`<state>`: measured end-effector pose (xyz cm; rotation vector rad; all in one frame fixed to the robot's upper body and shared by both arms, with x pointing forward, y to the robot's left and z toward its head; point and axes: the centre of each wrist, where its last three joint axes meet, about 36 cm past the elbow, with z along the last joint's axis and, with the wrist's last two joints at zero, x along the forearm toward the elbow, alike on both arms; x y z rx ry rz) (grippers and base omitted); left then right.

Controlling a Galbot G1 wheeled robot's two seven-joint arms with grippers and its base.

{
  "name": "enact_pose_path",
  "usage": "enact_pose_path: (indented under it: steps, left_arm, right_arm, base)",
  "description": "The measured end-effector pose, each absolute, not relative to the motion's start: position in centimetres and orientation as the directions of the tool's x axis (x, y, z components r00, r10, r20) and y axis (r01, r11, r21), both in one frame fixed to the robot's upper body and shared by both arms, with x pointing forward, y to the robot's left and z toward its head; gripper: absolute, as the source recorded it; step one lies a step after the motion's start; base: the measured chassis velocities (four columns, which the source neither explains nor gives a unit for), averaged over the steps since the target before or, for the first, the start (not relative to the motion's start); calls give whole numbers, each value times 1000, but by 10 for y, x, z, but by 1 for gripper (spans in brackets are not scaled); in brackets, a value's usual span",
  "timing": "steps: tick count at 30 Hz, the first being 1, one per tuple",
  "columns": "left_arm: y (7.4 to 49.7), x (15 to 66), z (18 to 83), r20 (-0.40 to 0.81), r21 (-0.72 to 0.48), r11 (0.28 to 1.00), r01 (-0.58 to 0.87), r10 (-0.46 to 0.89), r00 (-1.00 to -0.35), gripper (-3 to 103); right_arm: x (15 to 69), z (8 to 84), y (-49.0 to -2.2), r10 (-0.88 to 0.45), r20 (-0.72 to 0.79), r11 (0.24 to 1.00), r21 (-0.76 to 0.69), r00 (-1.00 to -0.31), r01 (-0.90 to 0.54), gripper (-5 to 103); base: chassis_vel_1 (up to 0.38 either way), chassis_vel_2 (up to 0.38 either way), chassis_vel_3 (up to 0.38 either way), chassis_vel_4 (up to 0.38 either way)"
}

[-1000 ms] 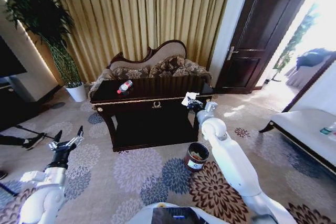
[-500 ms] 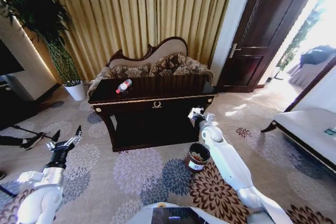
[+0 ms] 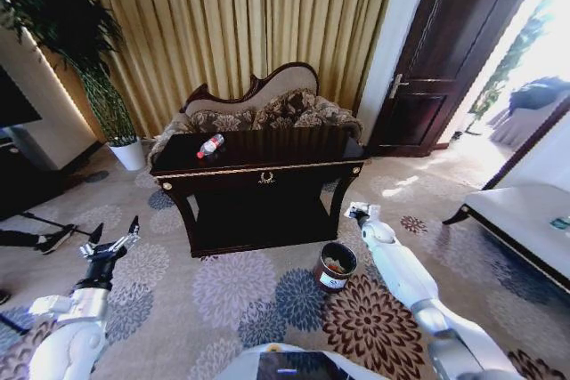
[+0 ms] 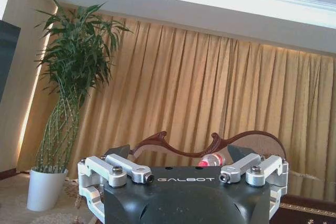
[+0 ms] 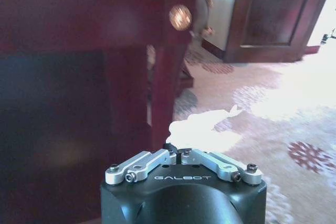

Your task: Move to the front of the table and place the trash on the table into the trash bin.

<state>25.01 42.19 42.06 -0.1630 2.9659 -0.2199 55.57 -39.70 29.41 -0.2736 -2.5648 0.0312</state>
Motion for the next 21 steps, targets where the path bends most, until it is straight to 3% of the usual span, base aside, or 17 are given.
enact_pose_path:
  steps: [8, 21]
  left_arm:
    - [426, 250, 419, -159, -152, 984, -97, -122, -980, 100]
    - [429, 247, 419, -159, -143, 984, -104, -127, -979, 100]
  right_arm:
    - [529, 236, -404, 261, 592, 965, -167, -762, 201, 0]
    - [524, 187, -354, 254, 659, 967, -165, -709, 193, 0]
  base:
    - [0, 0, 0, 0]
    - [0, 0, 0, 0]
